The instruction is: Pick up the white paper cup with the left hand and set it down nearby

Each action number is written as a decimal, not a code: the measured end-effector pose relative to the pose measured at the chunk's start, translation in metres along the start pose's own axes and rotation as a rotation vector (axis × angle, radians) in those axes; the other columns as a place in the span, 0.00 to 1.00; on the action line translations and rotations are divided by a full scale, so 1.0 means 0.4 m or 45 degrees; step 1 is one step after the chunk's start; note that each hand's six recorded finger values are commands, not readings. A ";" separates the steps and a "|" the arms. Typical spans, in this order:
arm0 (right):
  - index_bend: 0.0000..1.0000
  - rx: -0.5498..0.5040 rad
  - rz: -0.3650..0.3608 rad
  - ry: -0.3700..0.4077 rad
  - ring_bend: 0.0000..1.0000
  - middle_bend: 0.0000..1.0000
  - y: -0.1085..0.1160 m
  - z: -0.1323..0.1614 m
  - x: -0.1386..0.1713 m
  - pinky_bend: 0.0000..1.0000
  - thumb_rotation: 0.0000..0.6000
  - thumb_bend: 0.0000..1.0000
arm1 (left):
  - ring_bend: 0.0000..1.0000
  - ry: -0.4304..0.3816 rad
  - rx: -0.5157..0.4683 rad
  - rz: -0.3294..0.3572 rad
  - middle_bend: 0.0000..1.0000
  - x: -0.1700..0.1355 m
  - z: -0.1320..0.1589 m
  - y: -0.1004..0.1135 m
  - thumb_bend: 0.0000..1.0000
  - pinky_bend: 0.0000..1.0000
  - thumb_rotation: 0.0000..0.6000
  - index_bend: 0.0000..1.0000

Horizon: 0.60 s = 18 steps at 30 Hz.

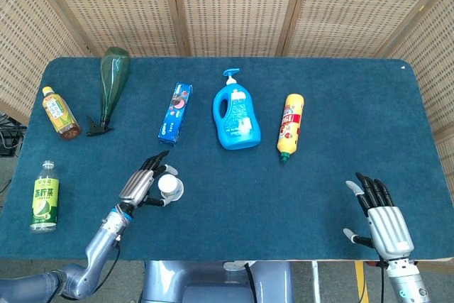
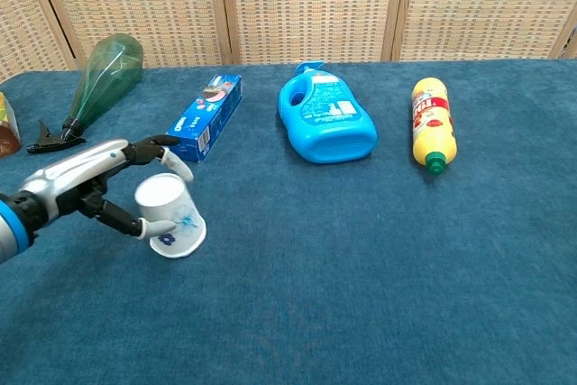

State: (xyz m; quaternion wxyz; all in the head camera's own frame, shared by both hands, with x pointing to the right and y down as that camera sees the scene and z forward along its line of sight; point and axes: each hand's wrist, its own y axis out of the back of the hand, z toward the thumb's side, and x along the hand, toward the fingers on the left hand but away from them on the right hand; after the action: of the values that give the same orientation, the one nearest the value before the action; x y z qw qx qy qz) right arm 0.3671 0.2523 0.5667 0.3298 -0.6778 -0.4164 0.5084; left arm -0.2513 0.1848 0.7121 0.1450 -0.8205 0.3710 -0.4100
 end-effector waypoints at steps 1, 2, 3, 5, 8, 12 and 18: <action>0.00 0.000 0.002 0.000 0.00 0.00 -0.001 0.000 0.000 0.10 1.00 0.07 | 0.00 -0.001 0.011 0.006 0.00 -0.003 -0.003 0.006 0.25 0.00 1.00 0.25; 0.00 0.001 0.004 0.000 0.00 0.00 -0.002 0.001 0.000 0.10 1.00 0.07 | 0.00 -0.004 0.020 0.013 0.00 -0.006 -0.005 0.011 0.25 0.00 1.00 0.22; 0.00 0.002 0.006 0.001 0.00 0.00 -0.003 0.001 0.001 0.10 1.00 0.07 | 0.00 -0.007 0.029 0.018 0.00 -0.011 -0.008 0.017 0.25 0.00 1.00 0.19; 0.00 0.004 0.008 0.003 0.00 0.00 -0.005 0.002 0.001 0.10 1.00 0.07 | 0.00 -0.009 0.035 0.020 0.00 -0.015 -0.010 0.024 0.25 0.00 1.00 0.16; 0.00 0.007 0.005 0.004 0.00 0.00 -0.005 0.003 0.001 0.10 1.00 0.07 | 0.00 -0.020 0.032 0.035 0.00 -0.021 -0.009 0.039 0.25 0.00 1.00 0.12; 0.00 0.011 0.002 0.003 0.00 0.00 -0.004 0.000 0.000 0.10 1.00 0.07 | 0.00 -0.057 0.021 0.097 0.00 -0.033 0.005 0.072 0.25 0.00 1.00 0.09; 0.00 0.043 -0.003 0.012 0.00 0.00 -0.005 -0.001 -0.001 0.04 1.00 0.07 | 0.00 -0.137 0.102 0.255 0.00 -0.069 0.028 0.146 0.27 0.00 1.00 0.04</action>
State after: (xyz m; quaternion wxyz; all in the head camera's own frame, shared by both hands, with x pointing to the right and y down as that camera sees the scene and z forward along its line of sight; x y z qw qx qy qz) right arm 0.3671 0.2527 0.5686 0.3438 -0.6740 -0.4070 0.5117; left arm -0.2820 0.1642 0.6578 0.2376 -0.7938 0.4259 -0.3635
